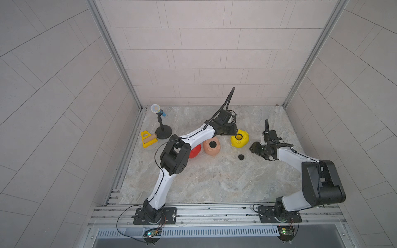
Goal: Close piggy banks
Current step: Adjust the piggy bank at the center of the board.
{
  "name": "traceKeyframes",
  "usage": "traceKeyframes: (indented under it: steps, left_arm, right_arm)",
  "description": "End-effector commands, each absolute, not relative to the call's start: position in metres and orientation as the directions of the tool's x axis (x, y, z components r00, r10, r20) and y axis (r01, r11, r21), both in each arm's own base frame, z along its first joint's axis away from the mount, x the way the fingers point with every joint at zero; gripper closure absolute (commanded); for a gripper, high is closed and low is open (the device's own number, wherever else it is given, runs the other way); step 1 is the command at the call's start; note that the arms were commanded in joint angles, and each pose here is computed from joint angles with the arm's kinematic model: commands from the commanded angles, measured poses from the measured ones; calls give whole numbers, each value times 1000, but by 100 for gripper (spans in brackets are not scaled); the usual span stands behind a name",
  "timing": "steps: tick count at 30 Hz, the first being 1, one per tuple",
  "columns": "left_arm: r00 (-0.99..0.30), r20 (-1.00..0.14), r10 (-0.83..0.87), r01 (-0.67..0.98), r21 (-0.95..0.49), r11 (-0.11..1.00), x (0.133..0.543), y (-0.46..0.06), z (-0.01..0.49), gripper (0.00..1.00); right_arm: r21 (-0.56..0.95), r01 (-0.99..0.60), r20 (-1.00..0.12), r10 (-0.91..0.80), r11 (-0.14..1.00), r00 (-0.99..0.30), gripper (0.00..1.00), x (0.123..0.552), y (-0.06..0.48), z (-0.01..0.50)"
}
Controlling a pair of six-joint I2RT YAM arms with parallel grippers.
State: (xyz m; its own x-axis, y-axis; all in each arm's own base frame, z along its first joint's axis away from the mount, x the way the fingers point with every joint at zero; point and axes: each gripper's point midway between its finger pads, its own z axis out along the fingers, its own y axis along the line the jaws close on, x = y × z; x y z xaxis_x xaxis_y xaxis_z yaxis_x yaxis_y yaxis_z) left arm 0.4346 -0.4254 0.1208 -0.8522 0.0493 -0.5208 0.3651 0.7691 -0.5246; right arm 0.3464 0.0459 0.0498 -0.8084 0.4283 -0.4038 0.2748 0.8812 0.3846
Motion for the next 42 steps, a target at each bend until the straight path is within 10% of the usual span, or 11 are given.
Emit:
traceKeyframes:
  steps: [1,42]
  left_arm:
    - [-853,-519,48,373,-542,753,436,-431,126,50]
    - [-893,-450,34,358,-661,659,393,-432,133,52]
  right_arm:
    - [392,273,-394,428,879,-813,44,349,50,47]
    - [389,279,-417,438,878,-796,45,365,43,47]
